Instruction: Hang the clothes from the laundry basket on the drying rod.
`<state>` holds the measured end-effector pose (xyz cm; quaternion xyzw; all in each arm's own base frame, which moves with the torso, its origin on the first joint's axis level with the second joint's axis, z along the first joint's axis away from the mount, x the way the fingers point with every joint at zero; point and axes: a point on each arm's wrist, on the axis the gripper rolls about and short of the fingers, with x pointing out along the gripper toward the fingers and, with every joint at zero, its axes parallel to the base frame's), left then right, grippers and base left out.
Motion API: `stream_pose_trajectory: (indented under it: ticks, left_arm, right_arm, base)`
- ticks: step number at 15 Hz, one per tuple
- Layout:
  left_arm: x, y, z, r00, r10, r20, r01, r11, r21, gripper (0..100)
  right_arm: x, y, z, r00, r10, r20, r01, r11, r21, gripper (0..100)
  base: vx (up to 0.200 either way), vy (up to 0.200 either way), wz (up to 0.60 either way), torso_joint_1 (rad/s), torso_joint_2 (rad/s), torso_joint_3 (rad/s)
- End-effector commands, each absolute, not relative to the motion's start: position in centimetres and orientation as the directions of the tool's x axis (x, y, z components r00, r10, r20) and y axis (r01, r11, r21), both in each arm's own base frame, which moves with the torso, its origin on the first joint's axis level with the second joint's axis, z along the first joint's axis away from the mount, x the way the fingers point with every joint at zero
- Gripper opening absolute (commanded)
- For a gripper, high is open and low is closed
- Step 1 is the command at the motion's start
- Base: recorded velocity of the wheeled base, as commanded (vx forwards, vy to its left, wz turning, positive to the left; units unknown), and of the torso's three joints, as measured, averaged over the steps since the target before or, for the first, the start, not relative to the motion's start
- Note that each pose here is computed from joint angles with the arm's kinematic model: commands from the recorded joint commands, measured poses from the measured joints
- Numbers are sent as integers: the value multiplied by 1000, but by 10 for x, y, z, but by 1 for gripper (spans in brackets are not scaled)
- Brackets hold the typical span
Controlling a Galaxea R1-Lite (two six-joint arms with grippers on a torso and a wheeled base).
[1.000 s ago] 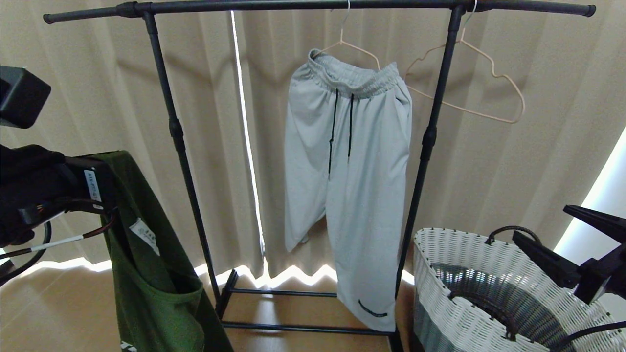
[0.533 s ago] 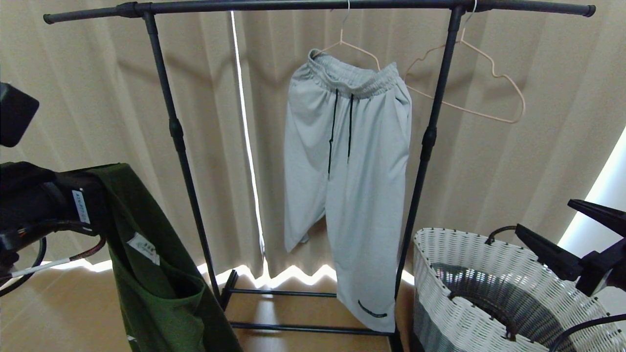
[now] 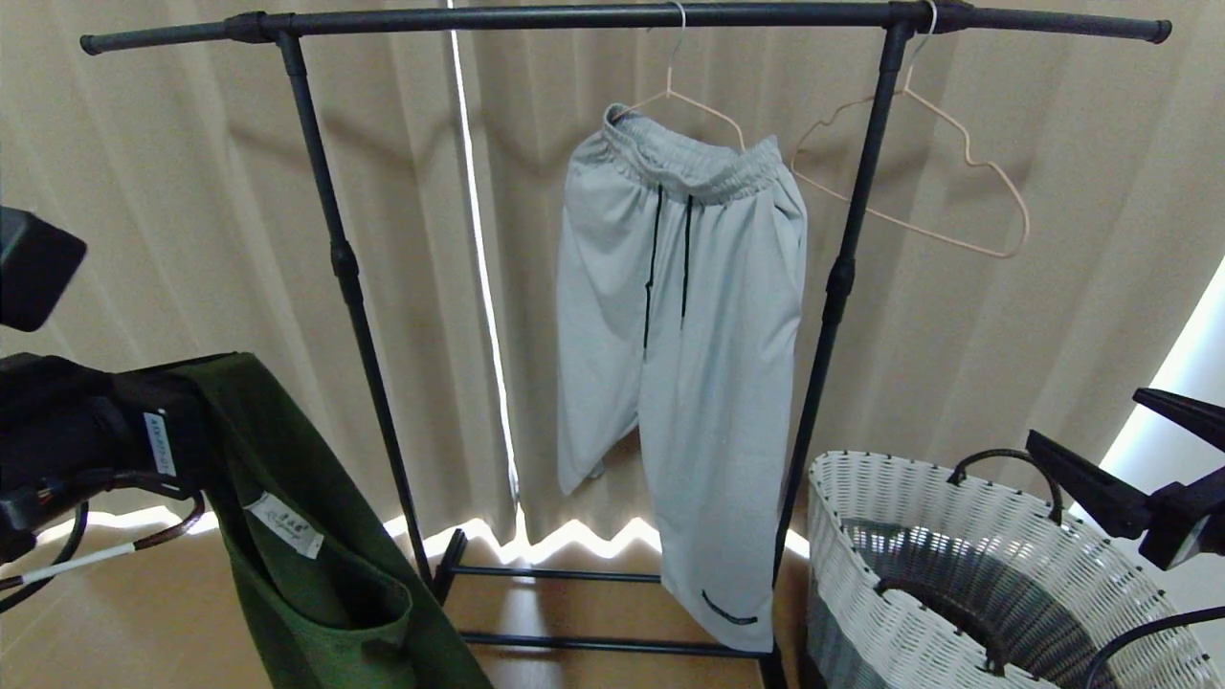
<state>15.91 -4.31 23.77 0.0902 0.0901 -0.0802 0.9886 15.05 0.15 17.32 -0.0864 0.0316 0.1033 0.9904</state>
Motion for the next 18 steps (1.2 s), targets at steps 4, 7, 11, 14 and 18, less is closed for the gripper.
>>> stream_pose_trajectory:
  ticks: [4,7,11,14,18]
  left_arm:
    - [158,-43,228,965,-141,-222,180,969,168,0]
    - [157,-42,224,963,-136,-232,178,969,171,0]
    - [152,-41,222,963,-136,-233,178,969,171,0]
    - [146,-39,218,967,-139,-213,176,970,169,0]
    - [136,-36,207,972,-140,-189,175,967,184,0]
  right_arm:
    - [151,0,174,978,192,-78,-203,965,-164,100]
    - [151,-4,174,984,162,-76,-173,971,-165,100]
    - [151,-5,175,984,161,-75,-171,971,-166,100]
    - [152,-5,175,984,161,-72,-171,971,-168,100]
    - [151,-5,179,986,159,-55,-166,970,-175,100]
  base:
    - [0,0,0,153,-500,-292]
    - [0,0,0,185,-479,-290]
    - [0,0,0,194,-484,-279]
    - [0,0,0,214,-489,-282]
    - [0,0,0,196,-448,-259]
